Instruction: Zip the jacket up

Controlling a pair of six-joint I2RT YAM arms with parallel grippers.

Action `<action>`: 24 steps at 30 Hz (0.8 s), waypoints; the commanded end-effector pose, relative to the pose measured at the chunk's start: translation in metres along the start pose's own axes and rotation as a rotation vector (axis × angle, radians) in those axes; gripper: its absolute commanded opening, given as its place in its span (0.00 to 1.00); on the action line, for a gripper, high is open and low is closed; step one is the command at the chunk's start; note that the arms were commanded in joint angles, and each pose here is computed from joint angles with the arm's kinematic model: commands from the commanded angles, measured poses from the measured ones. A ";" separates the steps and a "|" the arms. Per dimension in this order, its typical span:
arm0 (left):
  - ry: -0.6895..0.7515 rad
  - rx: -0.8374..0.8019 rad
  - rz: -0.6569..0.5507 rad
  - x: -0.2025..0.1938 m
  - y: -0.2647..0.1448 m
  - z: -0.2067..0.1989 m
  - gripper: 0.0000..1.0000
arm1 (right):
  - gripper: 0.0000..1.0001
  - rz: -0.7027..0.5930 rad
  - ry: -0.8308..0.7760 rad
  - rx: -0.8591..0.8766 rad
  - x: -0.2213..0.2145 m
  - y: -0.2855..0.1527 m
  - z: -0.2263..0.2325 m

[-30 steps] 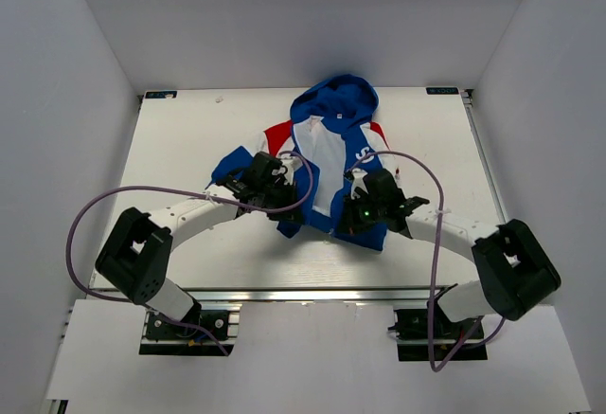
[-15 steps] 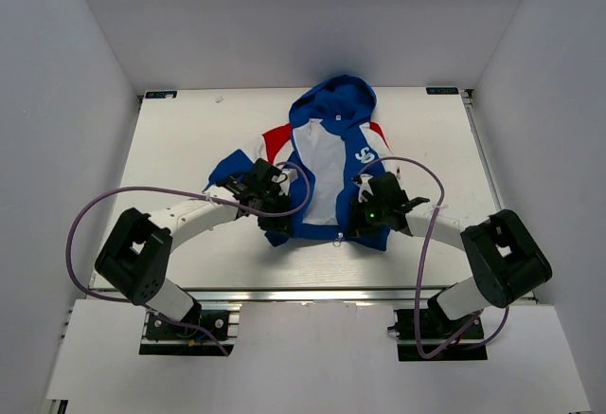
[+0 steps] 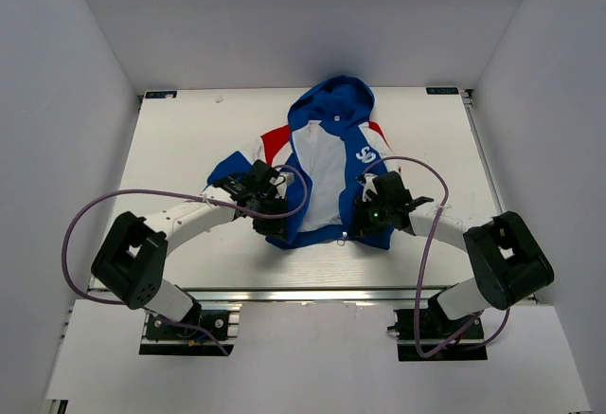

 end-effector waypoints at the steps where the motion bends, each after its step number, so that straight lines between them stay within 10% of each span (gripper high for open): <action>1: 0.006 0.049 -0.006 -0.009 -0.018 0.006 0.25 | 0.00 0.070 0.002 -0.099 -0.014 -0.004 -0.014; 8: 0.003 -0.001 -0.035 -0.002 -0.014 -0.002 0.30 | 0.00 0.057 -0.004 -0.067 -0.013 -0.004 -0.012; 16: 0.011 -0.090 -0.048 0.008 -0.007 -0.014 0.00 | 0.00 -0.008 -0.045 0.019 -0.005 -0.013 -0.002; 24: 0.050 -0.302 -0.177 0.028 -0.016 -0.043 0.00 | 0.00 -0.195 -0.212 0.218 0.025 -0.043 0.024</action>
Point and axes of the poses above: each gripper's point midway between its finger pads, its own y axis out along the fingers, its own z axis along the line the jaws close on, x = y × z, the point moved 9 cm from there along -y, back along the fingers, and after that the axes turned 15 degrees about -y, right-handed, at the moved point
